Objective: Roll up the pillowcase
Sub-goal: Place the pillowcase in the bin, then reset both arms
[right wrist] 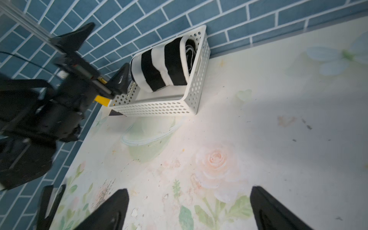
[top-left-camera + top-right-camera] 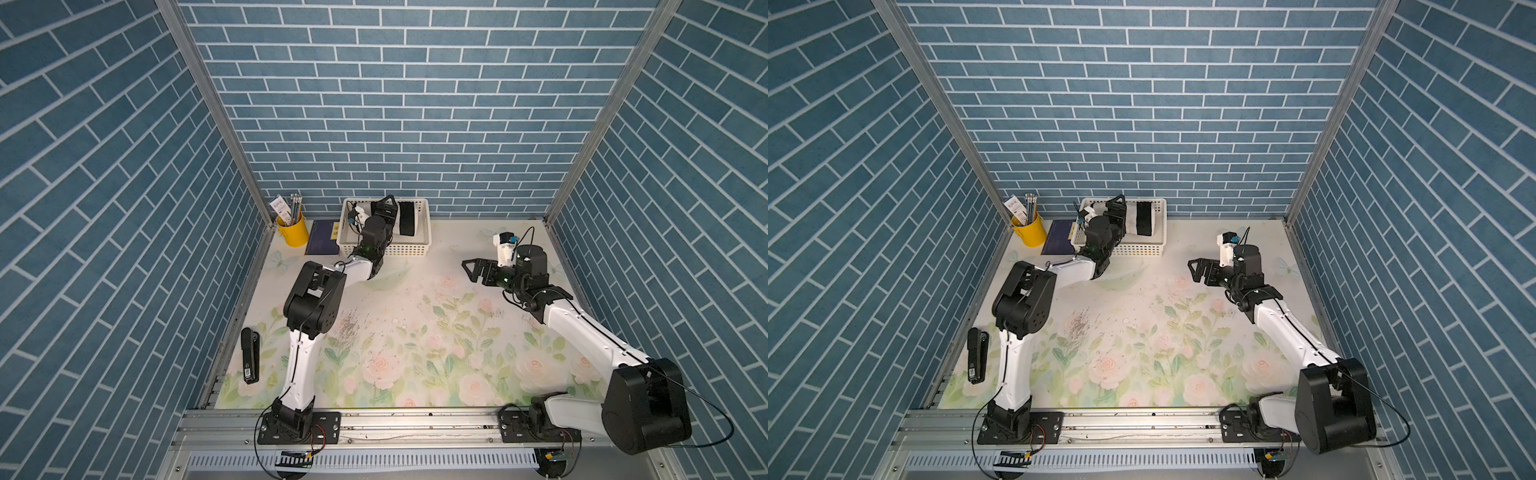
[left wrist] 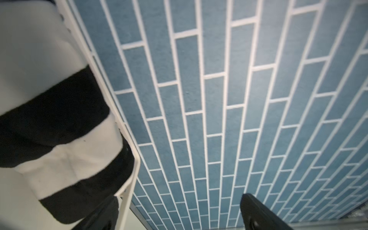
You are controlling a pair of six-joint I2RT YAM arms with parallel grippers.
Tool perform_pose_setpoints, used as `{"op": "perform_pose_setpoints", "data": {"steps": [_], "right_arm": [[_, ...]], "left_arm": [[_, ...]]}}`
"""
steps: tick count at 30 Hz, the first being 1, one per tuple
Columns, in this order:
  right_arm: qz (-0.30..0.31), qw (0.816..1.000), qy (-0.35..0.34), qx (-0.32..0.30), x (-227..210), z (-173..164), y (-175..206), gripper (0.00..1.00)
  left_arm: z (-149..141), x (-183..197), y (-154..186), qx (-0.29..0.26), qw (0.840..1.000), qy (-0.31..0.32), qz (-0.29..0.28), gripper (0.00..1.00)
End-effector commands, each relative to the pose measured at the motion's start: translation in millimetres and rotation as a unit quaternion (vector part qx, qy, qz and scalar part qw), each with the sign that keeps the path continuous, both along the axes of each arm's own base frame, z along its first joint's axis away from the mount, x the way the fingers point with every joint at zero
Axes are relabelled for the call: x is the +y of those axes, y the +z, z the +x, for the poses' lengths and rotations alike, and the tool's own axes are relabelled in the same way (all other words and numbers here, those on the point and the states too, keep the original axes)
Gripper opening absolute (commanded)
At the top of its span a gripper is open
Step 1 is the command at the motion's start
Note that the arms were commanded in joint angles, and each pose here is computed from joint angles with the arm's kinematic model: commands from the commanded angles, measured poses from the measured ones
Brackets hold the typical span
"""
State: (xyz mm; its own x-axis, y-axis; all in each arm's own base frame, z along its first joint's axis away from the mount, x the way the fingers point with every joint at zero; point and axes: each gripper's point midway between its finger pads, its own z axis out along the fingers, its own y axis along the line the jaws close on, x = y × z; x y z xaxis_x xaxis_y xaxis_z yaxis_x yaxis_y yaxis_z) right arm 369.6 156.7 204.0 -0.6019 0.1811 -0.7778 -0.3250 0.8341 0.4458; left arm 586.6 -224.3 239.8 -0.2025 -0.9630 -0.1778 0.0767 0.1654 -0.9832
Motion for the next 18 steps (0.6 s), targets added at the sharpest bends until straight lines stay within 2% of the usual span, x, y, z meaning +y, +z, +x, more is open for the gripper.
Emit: {"op": "perform_pose_setpoints", "data": {"steps": [1, 6, 10, 12, 15, 18], "right_arm": [[-0.060, 0.992, -0.076, -0.079, -32.0, 11.3, 17.9, 1.00], [-0.122, 0.971, -0.176, -0.107, -73.4, 16.3, 7.0, 1.00], [-0.169, 0.944, -0.254, -0.127, -107.7, 12.1, -8.1, 1.00], [-0.193, 0.933, -0.269, -0.142, -117.2, 8.5, -14.5, 1.00], [-0.230, 0.913, -0.283, -0.181, -128.7, 2.3, -25.7, 1.00], [-0.259, 0.895, -0.300, -0.204, -139.1, 0.9, -32.1, 1.00]], "left_arm": [[-30.3, 3.5, 17.7, -0.005, 0.995, -0.021, 0.099, 1.00], [-81.0, 26.4, 15.9, 0.031, 0.969, -0.034, 0.242, 1.00], [-120.2, 55.6, -2.0, 0.095, 0.927, -0.033, 0.362, 1.00], [-139.7, 78.3, -12.2, 0.123, 0.898, -0.015, 0.422, 1.00], [-168.3, 122.6, -28.7, 0.171, 0.843, 0.036, 0.509, 1.00], [-192.2, 171.7, -45.4, 0.223, 0.770, 0.102, 0.588, 1.00]]}}
